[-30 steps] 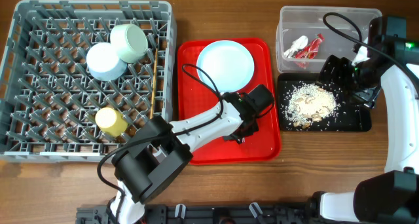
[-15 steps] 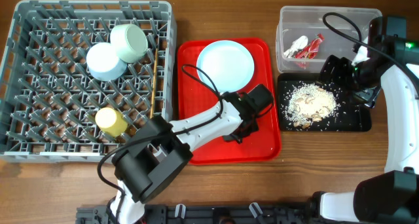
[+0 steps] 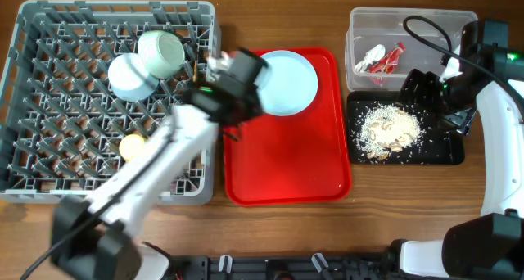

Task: Sort waste into correct bins and load items into the dishwasher rack
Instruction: 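Place the white fork into the dish rack with the left gripper, then grasp the edge of the white plate with the left gripper, then stand the white plate upright in the dish rack with the left gripper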

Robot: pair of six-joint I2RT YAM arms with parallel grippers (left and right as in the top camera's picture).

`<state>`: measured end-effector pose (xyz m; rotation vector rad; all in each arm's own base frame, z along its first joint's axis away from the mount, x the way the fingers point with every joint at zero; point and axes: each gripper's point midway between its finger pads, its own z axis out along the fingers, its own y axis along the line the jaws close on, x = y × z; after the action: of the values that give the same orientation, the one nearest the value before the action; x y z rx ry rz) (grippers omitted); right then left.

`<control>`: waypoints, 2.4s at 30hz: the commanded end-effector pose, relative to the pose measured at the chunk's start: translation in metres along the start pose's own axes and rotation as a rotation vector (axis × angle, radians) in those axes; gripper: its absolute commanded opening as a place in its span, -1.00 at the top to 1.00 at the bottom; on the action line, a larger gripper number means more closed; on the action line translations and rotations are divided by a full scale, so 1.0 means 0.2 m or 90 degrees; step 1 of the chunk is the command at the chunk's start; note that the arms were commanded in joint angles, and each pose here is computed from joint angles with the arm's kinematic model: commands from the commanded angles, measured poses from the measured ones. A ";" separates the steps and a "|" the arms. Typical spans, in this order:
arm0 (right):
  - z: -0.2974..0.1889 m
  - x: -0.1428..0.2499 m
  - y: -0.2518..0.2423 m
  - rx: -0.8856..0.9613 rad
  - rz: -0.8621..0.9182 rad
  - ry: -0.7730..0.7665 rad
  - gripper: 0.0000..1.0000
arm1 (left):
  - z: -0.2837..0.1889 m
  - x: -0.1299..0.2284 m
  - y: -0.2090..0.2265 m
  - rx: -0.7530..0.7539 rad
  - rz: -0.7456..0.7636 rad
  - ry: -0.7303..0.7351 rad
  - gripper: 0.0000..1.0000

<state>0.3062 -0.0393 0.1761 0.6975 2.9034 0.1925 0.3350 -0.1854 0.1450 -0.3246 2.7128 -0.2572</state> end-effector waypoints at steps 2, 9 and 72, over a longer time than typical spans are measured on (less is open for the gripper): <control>-0.03 0.00 -0.01 0.002 -0.012 -0.016 -1.00 | -0.10 -0.25 0.32 -0.052 0.151 -0.049 0.92; -0.03 0.00 -0.01 0.002 -0.012 -0.015 -0.99 | 0.15 -0.25 0.49 -0.042 0.177 0.053 0.92; -0.03 0.00 -0.01 0.003 -0.014 -0.015 -0.99 | 0.36 0.16 -0.52 0.124 0.535 0.001 0.92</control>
<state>0.3063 -0.0393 0.1761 0.6929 2.9039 0.1927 0.3435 -0.2926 0.0265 1.0296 2.6155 -0.1602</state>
